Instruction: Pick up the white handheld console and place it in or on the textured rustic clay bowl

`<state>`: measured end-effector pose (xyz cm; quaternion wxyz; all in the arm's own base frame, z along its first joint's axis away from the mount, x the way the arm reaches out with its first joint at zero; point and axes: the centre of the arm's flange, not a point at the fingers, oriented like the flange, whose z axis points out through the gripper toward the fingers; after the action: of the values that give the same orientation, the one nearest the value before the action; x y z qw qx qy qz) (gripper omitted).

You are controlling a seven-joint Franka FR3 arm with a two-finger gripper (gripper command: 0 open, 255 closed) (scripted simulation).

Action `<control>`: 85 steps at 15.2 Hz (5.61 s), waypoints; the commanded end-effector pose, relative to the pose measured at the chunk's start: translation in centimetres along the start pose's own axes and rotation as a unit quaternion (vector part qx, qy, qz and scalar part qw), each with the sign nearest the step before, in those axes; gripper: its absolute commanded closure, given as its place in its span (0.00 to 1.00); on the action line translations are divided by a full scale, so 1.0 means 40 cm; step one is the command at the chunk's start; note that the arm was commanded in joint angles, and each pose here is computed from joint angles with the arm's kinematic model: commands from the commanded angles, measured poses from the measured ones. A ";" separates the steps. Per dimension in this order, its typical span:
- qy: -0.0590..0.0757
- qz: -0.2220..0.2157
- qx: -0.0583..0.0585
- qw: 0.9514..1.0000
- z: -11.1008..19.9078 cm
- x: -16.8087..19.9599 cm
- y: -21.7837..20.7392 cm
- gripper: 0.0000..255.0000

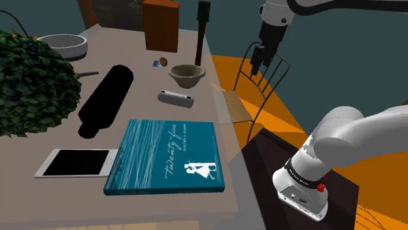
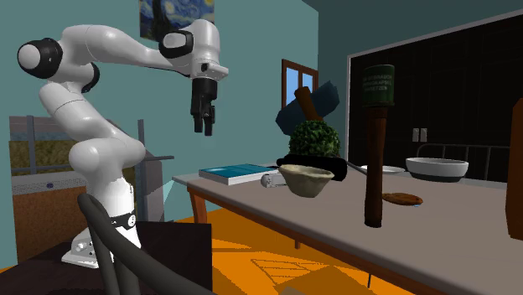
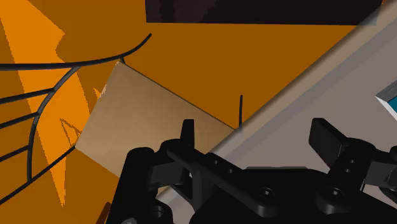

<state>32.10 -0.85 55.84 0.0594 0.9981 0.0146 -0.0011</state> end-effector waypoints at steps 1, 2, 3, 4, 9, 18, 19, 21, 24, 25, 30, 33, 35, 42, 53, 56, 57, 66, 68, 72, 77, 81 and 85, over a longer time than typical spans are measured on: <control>0.000 0.000 0.000 1.000 0.000 0.000 0.000 0.00; 0.000 -0.010 0.001 1.000 0.011 0.027 -0.014 0.00; 0.000 -0.020 0.002 1.000 0.023 0.054 -0.028 0.00; 0.001 -0.030 0.003 1.000 0.034 0.081 -0.043 0.00; 0.002 -0.081 0.009 0.997 0.089 0.209 -0.126 0.00; 0.004 -0.172 0.019 0.985 0.186 0.416 -0.308 0.00; 0.004 -0.182 0.020 0.983 0.196 0.437 -0.330 0.00; 0.005 -0.202 0.022 0.979 0.217 0.477 -0.377 0.00; 0.006 -0.232 0.025 0.972 0.247 0.534 -0.449 0.00; 0.006 -0.241 0.026 0.970 0.257 0.552 -0.474 0.00; 0.006 -0.259 0.028 0.965 0.315 0.584 -0.524 0.00; 0.006 -0.259 0.028 0.965 0.354 0.584 -0.526 0.00; 0.006 -0.259 0.028 0.965 0.375 0.583 -0.527 0.00; 0.006 -0.259 0.028 0.965 0.375 0.583 -0.527 0.00; 0.006 -0.259 0.028 0.965 0.362 0.583 -0.525 1.00; 0.006 -0.259 0.028 0.965 0.323 0.583 -0.521 1.00; 0.006 -0.259 0.028 0.965 0.310 0.583 -0.519 1.00; 0.006 -0.259 0.028 0.965 0.192 0.583 -0.505 1.00; 0.006 -0.259 0.028 0.965 0.166 0.583 -0.502 1.00; 0.006 -0.259 0.028 0.965 0.113 0.582 -0.496 1.00; 0.006 -0.259 0.028 0.965 0.048 0.582 -0.488 1.00; 0.006 -0.259 0.028 0.965 -0.005 0.582 -0.482 1.00; 0.006 -0.259 0.028 0.965 -0.047 0.582 -0.477 1.00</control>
<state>54.83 19.05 55.02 0.0287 0.9614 0.2733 -0.0104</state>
